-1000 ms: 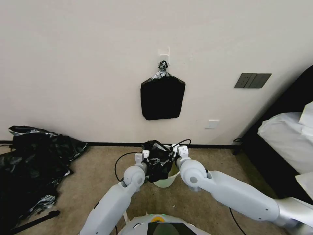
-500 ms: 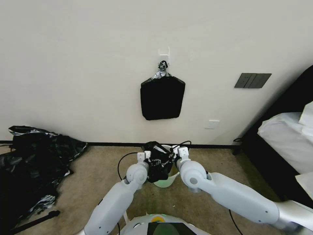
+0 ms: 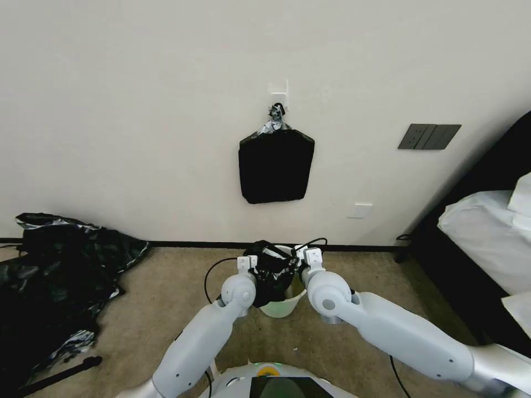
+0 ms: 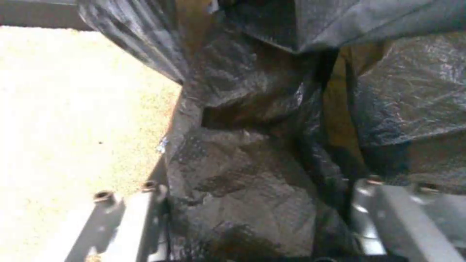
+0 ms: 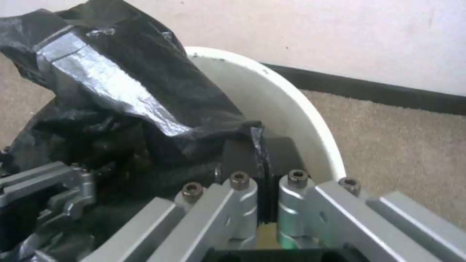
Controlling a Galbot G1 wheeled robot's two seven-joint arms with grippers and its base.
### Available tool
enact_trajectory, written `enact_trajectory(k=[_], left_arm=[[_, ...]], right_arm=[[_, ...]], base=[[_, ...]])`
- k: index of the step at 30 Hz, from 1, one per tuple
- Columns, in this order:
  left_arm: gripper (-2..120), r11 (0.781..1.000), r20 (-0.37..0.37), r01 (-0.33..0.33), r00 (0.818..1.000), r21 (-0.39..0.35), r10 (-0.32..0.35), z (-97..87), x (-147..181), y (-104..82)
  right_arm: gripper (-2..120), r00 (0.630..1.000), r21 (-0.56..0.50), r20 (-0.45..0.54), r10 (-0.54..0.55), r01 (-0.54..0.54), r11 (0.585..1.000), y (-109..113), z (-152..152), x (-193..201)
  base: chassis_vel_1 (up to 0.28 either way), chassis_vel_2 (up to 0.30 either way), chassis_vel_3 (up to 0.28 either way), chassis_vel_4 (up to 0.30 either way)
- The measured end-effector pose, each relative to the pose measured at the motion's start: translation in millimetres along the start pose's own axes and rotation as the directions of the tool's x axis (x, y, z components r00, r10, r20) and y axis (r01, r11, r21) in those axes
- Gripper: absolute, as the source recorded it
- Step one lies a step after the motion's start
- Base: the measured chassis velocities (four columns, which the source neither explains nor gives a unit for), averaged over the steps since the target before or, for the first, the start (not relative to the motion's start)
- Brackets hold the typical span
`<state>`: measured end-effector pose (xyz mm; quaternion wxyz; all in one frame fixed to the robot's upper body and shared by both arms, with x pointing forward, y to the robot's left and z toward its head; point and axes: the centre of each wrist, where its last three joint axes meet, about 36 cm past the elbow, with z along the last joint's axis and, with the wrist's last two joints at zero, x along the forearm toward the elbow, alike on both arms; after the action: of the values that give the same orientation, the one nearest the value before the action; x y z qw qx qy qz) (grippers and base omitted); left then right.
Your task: Place a trash bag onto the trash bin.
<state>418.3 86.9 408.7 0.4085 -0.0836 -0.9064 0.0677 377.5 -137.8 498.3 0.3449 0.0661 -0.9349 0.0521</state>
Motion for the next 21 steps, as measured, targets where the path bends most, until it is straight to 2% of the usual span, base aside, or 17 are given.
enact_trajectory(k=[2, 4, 6, 9, 10, 13, 18, 21], left_arm=[[45, 1.0, -0.002, 0.001, 1.0, 0.002, -0.001, -0.2, -0.3, -0.4], [33, 1.0, -0.005, 0.002, 1.0, 0.001, -0.002, 0.0, -0.4, -1.2], [30, 1.0, -0.007, 0.003, 1.0, 0.001, -0.003, 0.4, -0.3, -1.7], [15, 1.0, -0.008, 0.016, 1.0, 0.0, -0.016, 1.1, -0.2, -3.0], [15, 1.0, -0.008, 0.016, 1.0, 0.0, -0.016, 1.1, -0.2, -3.0], [3, 1.0, 0.002, 0.023, 1.0, 0.014, -0.023, 2.3, 0.5, -4.6], [1, 0.998, 0.043, 0.019, 0.999, 0.054, -0.021, 3.7, 4.6, -3.6], [1, 0.995, 0.108, 0.017, 0.994, 0.095, -0.027, 3.5, 13.4, 0.9]], right_arm=[[0, 1.0, -0.002, -0.001, 0.0, 0.0, 1.0, -0.7, 0.2, -0.3], [0, 1.0, -0.004, -0.003, 0.002, -0.002, 1.0, -2.1, 1.4, -0.7], [0, 1.0, -0.005, -0.004, 0.002, -0.002, 1.0, -2.5, 2.0, -0.8], [0, 1.0, -0.01, -0.002, -0.002, 0.002, 1.0, -3.3, 2.6, 0.5], [0, 1.0, -0.01, -0.002, -0.002, 0.002, 1.0, -3.3, 2.6, 0.5], [0, 1.0, -0.016, 0.002, -0.006, 0.006, 1.0, -5.7, 4.4, 4.5], [0, 1.0, -0.021, 0.023, -0.01, 0.011, 1.0, -10.4, 6.6, 14.2], [0, 0.999, -0.028, 0.054, -0.008, 0.01, 1.0, -14.0, 8.2, 25.2]], base=[[0.0, 0.0, 0.0, 0.0], [0.0, 0.0, 0.0, 0.0], [0.0, 0.0, 0.0, 0.0], [0.0, 0.0, 0.0, 0.0], [0.0, 0.0, 0.0, 0.0], [0.0, 0.0, 0.0, 0.0], [0.0, 0.0, 0.0, 0.0], [0.0, 0.0, 0.0, 0.0]])
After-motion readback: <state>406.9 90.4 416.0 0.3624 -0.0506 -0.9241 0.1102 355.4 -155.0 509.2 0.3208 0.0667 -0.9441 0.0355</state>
